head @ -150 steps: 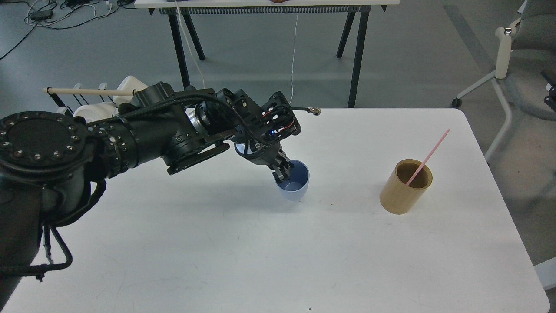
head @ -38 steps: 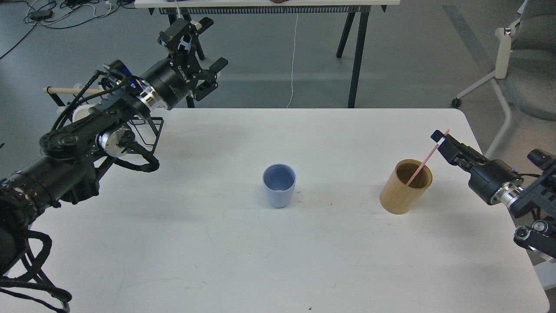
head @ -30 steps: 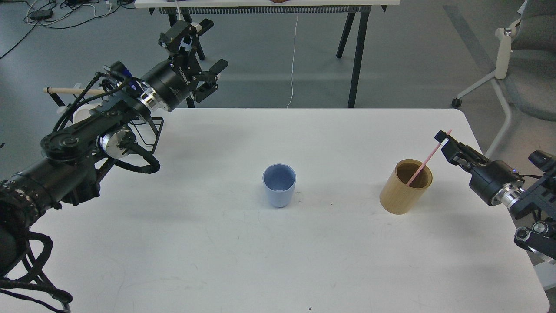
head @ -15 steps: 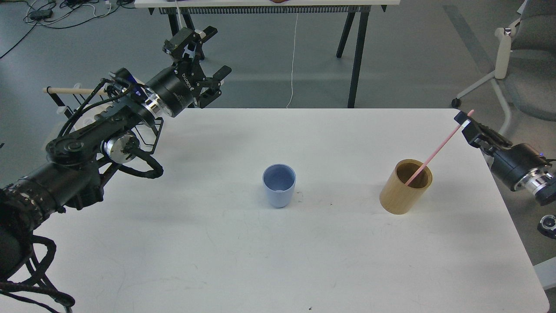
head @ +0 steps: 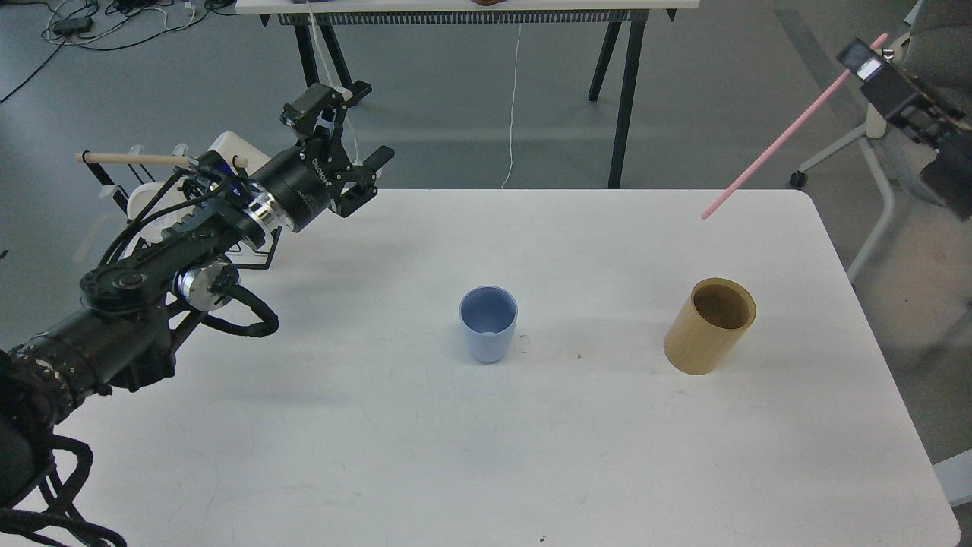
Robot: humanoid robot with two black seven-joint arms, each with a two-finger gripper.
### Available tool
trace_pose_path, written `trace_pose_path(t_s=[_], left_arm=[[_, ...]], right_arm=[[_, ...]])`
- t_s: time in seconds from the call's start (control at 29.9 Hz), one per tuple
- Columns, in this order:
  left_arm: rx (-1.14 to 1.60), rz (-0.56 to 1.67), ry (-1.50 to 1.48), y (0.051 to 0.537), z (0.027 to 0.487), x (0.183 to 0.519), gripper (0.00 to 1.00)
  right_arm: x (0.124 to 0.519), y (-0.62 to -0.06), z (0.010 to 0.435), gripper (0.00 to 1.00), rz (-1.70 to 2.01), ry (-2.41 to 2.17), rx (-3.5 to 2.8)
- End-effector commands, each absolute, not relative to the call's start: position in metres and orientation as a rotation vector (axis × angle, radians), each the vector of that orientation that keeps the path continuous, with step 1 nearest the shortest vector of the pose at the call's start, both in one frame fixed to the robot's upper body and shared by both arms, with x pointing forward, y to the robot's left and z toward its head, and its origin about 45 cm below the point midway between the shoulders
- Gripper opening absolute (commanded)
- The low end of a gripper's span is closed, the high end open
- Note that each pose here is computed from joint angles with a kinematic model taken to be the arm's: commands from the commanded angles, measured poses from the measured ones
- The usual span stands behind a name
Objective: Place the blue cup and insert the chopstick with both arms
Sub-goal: 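Carry the pink straw with the right gripper over the blue cup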
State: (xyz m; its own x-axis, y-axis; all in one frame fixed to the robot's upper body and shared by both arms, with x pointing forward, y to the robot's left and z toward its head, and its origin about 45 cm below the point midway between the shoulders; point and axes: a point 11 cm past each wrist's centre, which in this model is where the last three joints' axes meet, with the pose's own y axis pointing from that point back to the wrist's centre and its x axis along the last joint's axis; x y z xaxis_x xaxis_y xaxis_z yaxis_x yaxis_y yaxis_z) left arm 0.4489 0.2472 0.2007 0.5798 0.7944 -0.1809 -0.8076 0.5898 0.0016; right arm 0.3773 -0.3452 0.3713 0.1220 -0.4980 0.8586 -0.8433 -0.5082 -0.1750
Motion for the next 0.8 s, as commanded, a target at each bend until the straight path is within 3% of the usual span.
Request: trace_pose_path(t_s=[0.0,0.13,0.33,0.77], left_arm=[[-0.064,0.964,0.189,0.259,0.188,0.443,0.99],[-0.045,0.995,0.193,0.269,0.181,0.442,0.99],[-0.025,1.029,0.194,0.28,0.175,0.443,0.99],[-0.008,1.056,0.193,0.29,0.171,0.443,0.99]], right_arm=[[0.403,-0.291,0.363,0.0,1.372,-1.169,2.152],[0.43,-0.235,0.327,0.0,1.402,-0.927,2.148],[0.439,-0.156,0.295,0.0,1.454,-0.771,2.208],[0.431,-0.122,0.249,0.0,1.436,-0.612,2.207]])
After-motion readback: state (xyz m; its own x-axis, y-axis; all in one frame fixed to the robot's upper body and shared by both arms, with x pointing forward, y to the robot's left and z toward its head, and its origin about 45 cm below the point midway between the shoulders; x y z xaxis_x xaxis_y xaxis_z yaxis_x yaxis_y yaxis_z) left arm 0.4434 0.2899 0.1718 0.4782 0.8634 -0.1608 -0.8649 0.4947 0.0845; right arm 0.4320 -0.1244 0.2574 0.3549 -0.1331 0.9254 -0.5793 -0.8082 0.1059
